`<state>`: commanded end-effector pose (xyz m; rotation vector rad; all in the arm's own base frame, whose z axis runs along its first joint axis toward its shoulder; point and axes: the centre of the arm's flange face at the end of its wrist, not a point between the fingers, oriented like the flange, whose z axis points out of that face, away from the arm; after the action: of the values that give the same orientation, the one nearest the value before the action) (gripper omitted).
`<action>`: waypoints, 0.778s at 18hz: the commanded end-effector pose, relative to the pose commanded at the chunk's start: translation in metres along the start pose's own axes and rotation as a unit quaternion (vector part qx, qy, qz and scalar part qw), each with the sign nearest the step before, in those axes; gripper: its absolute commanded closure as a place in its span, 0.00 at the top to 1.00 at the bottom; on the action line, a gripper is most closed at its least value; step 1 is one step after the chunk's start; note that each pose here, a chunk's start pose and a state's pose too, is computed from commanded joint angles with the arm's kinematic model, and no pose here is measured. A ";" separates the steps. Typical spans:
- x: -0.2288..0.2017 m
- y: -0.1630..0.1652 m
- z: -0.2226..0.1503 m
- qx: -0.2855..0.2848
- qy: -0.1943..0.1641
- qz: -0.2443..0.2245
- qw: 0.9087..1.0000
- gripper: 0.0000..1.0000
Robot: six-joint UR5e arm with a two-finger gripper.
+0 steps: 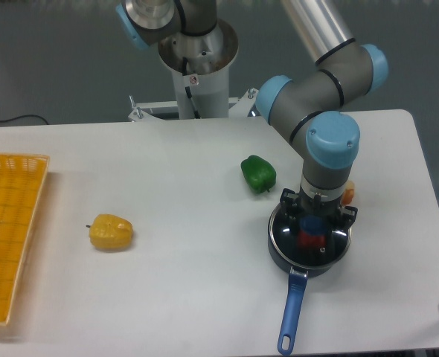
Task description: Close the pot lid
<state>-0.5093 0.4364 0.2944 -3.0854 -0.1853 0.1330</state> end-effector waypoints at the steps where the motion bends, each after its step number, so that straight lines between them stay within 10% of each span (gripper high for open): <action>1: 0.000 0.000 0.000 0.000 0.000 0.000 1.000 0.63; 14: -0.002 -0.001 0.002 0.000 -0.002 0.001 1.000 0.64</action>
<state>-0.5113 0.4372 0.2925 -3.0863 -0.1832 0.1397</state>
